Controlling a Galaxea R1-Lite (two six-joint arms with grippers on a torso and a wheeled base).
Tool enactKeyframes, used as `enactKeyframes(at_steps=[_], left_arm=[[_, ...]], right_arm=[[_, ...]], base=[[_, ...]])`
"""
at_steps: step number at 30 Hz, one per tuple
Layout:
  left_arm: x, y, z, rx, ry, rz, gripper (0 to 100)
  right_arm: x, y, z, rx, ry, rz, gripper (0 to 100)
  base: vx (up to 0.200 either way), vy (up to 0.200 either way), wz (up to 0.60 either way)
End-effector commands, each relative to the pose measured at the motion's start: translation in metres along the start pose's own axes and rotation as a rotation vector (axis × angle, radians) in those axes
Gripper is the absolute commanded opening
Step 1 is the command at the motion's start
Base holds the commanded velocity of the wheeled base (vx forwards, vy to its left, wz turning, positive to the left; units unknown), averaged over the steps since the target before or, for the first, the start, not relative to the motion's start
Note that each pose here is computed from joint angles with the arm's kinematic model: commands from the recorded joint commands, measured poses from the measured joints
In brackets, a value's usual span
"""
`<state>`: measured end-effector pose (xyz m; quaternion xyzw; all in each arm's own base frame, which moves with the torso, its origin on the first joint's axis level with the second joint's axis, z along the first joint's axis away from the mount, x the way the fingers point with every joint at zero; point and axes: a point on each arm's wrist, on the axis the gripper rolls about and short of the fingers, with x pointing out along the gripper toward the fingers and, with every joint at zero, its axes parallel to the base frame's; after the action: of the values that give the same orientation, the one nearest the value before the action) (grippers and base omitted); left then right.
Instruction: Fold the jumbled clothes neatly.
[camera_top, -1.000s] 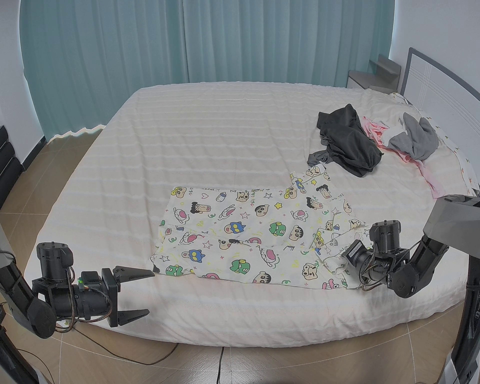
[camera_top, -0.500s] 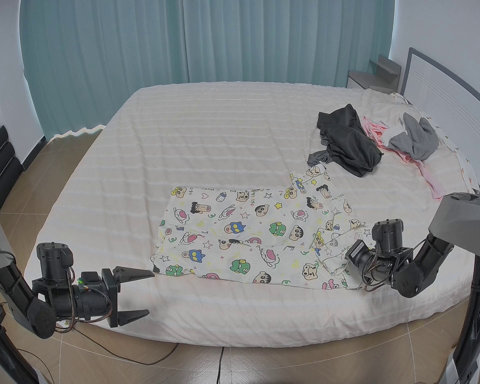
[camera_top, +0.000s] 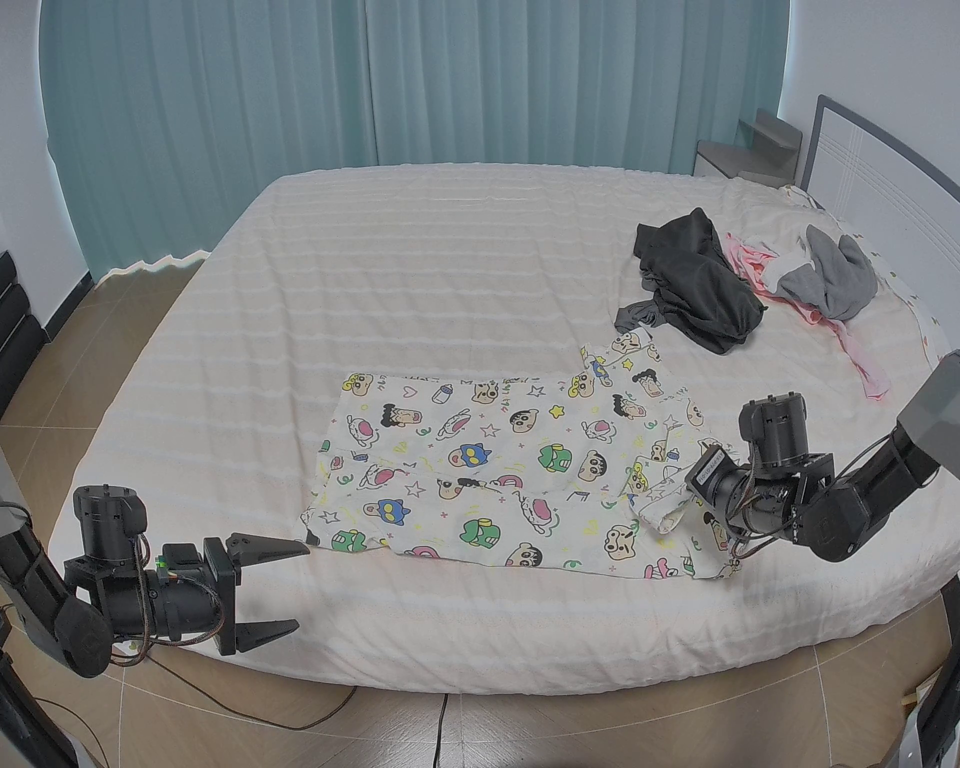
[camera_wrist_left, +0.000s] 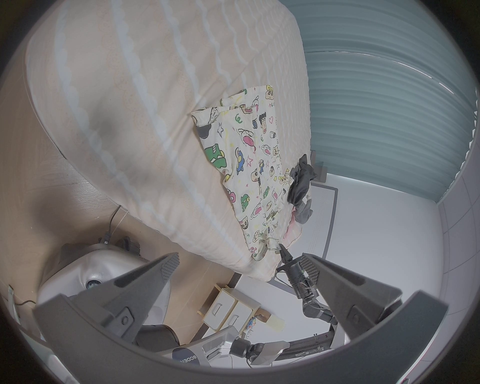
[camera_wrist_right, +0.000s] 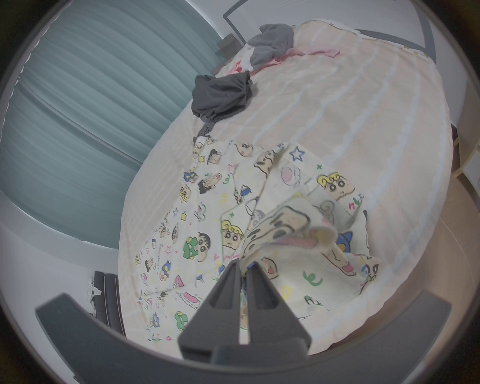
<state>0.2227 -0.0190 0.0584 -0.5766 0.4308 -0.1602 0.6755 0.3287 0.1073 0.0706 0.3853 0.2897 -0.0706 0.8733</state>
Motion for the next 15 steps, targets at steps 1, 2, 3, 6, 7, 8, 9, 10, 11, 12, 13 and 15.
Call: enactKeyframes(at_steps=[1, 2, 3, 6, 7, 8, 9, 10, 11, 12, 13, 15], left_arm=[[0.0, 0.0, 0.0, 0.001, 0.001, 0.0, 100], [0.0, 0.0, 0.0, 0.001, -0.001, -0.002, 100], [0.0, 0.0, 0.0, 0.001, 0.001, 0.0, 100], [0.0, 0.0, 0.0, 0.001, 0.001, 0.0, 100], [0.0, 0.0, 0.0, 0.001, 0.001, 0.0, 100], [0.0, 0.0, 0.0, 0.002, 0.0, -0.001, 100], [0.0, 0.0, 0.0, 0.001, 0.001, 0.0, 100], [0.0, 0.0, 0.0, 0.001, -0.001, -0.002, 100], [0.0, 0.0, 0.0, 0.001, -0.001, -0.002, 100], [0.0, 0.0, 0.0, 0.001, 0.001, 0.0, 100], [0.0, 0.0, 0.0, 0.001, 0.001, 0.0, 100], [0.0, 0.0, 0.0, 0.001, 0.001, 0.0, 100]], right_arm=[[-0.014, 0.019, 0.012, 0.007, -0.037, 0.048, 0], [-0.016, 0.019, 0.013, 0.006, -0.034, 0.043, 0], [-0.017, 0.019, 0.011, 0.002, -0.028, 0.038, 0], [-0.018, 0.018, 0.008, -0.005, -0.039, 0.013, 0], [-0.019, 0.017, 0.008, -0.006, -0.043, 0.008, 0], [-0.02, 0.016, 0.007, -0.007, -0.045, 0.0, 0], [-0.022, 0.014, 0.005, -0.01, -0.041, -0.005, 0], [-0.025, 0.013, 0.002, -0.015, -0.034, -0.009, 0], [-0.025, 0.013, 0.002, -0.015, -0.034, -0.009, 0], [-0.029, 0.009, -0.002, -0.024, -0.019, -0.018, 0], [-0.03, 0.007, -0.007, -0.03, -0.007, -0.025, 0], [-0.033, 0.002, -0.014, -0.041, 0.015, -0.037, 0]], base=[[0.0, 0.0, 0.0], [0.0, 0.0, 0.0], [0.0, 0.0, 0.0], [0.0, 0.0, 0.0], [0.0, 0.0, 0.0], [0.0, 0.0, 0.0], [0.0, 0.0, 0.0], [0.0, 0.0, 0.0], [0.0, 0.0, 0.0], [0.0, 0.0, 0.0], [0.0, 0.0, 0.0], [0.0, 0.0, 0.0]])
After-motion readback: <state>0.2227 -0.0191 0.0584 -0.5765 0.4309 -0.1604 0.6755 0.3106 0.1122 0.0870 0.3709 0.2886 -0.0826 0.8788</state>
